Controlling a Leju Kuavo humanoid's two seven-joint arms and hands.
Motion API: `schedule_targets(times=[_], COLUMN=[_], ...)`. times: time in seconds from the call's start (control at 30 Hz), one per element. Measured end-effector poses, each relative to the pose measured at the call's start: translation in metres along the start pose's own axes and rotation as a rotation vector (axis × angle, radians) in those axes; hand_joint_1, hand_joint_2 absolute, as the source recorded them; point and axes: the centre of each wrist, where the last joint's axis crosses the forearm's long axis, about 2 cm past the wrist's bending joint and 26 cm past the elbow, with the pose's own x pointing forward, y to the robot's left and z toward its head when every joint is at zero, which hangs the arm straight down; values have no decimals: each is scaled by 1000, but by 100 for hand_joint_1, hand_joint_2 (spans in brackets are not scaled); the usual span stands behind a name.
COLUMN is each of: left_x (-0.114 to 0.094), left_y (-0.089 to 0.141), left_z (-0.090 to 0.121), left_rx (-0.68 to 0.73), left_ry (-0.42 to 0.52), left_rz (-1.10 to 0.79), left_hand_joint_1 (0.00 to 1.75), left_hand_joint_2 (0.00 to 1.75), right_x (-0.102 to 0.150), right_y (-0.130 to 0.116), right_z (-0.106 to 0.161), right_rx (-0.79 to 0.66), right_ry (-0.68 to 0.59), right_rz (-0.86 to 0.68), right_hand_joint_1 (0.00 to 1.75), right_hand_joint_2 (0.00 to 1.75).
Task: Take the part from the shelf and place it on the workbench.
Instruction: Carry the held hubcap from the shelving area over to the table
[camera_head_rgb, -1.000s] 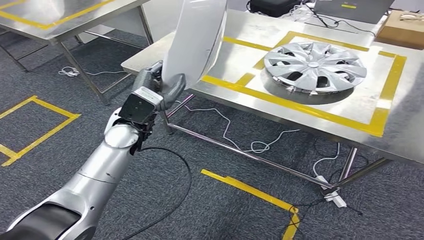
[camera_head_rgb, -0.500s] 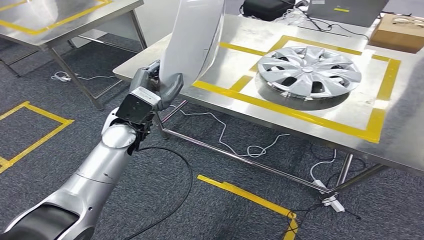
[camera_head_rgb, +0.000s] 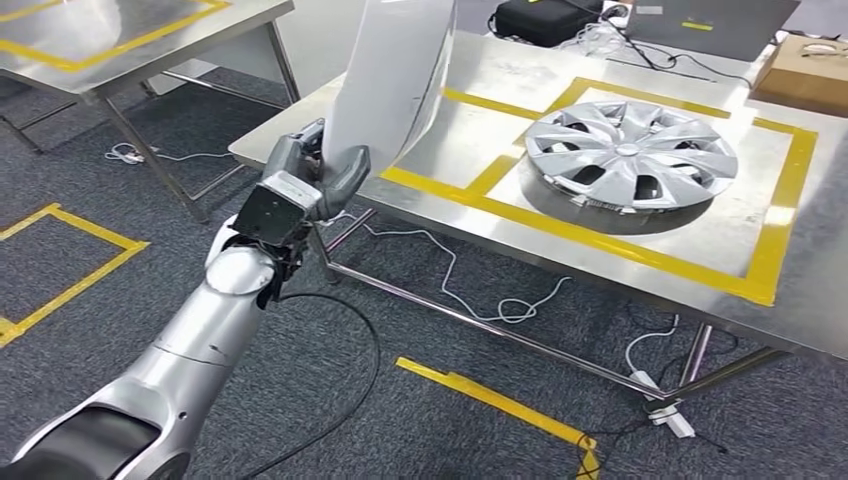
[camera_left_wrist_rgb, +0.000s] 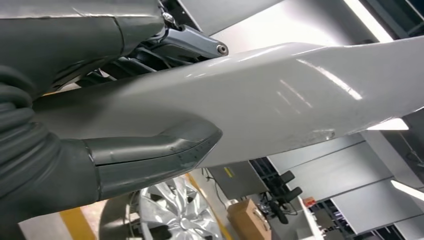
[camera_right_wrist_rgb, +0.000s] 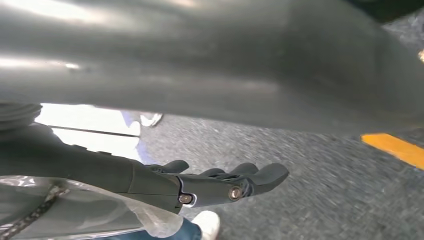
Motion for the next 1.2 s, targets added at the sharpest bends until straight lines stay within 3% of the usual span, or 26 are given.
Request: schedule_targets(times=[1.2], left_x=[0], left_y=[-1], left_z=[1], left_rx=[2], left_ry=[5], left_rz=[10], left_hand_joint_1=[175], left_hand_joint_2=[175], right_x=[-1], right_y=[0], right_z=[0], right_rx=[-2], right_ry=[4], right_rz=[3], right_hand_joint_1=[0], right_hand_joint_2=[0])
